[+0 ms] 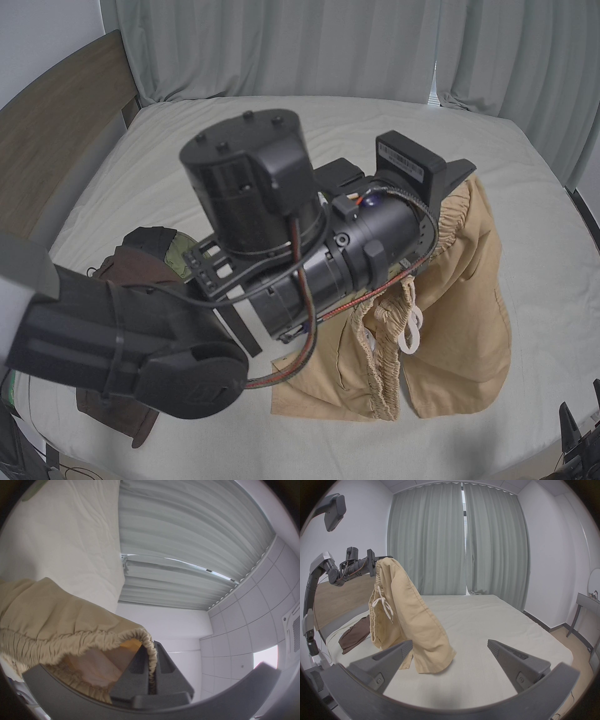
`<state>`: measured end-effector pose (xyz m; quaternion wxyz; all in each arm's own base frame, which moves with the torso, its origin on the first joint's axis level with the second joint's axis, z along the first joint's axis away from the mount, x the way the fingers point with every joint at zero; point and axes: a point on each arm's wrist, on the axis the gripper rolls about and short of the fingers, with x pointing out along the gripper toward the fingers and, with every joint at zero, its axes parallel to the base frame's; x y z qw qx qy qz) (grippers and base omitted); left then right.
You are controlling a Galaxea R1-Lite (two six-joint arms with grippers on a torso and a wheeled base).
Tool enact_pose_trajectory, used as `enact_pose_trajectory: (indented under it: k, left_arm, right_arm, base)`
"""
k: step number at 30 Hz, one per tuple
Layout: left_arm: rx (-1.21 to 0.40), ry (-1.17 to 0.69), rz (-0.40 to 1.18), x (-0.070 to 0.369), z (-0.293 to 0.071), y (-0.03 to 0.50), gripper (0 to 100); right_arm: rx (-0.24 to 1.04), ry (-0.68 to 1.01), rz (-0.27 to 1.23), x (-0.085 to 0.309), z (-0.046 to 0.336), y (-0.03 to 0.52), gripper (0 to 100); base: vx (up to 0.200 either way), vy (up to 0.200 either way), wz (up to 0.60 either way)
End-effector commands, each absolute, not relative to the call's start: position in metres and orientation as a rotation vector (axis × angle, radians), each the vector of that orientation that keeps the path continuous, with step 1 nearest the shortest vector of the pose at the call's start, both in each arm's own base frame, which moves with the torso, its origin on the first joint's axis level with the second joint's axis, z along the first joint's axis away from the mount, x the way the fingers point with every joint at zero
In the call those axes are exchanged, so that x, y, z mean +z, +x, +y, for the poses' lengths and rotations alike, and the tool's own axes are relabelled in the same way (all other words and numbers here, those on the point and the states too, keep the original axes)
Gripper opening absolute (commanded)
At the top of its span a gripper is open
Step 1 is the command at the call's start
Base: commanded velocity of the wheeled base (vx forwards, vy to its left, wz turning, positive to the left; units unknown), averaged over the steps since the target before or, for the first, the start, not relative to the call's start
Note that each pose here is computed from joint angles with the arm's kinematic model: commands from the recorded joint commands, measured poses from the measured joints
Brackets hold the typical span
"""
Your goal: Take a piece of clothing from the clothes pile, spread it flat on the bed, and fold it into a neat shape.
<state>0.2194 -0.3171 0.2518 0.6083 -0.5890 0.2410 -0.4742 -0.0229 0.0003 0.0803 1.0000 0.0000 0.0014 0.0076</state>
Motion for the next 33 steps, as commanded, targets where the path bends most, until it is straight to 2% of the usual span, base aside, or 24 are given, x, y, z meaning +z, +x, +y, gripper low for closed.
enact_pose_trajectory:
  k: [1,7,14,24,33]
  left_arm:
    - [-1.116,-1.408,0.522,0.272,-0.303,0.216,0]
    - [-1.011,-1.370,0.541,0.251,-0.270,0.226,0]
    - [-0.996,-1.257,0.578,0.234,-0.229,0.225,0]
    - [-0.910,-1.136,0.439,0.200,-0.193,0.239,0]
    - [-0.825,-1.109,0.377,0.179,-0.156,0.245,0]
  right_arm:
    - [0.017,0.000,0.002,0.076,0.000,-0.023,100]
    - [0.017,0.000,0.002,0.076,0.000,-0.023,100]
    - [0.017,0.000,0.002,0.076,0.000,-0.023,100]
    - [0.017,0.000,0.002,0.076,0.000,-0.023,100]
    - [0.017,-0.002,0.002,0.076,0.000,-0.023,100]
  base:
    - [0.000,0.000,0.00]
    - [0.000,0.000,0.00]
    - [0.000,0.000,0.00]
    - [0.000,0.000,0.00]
    - [0.000,0.000,0.00]
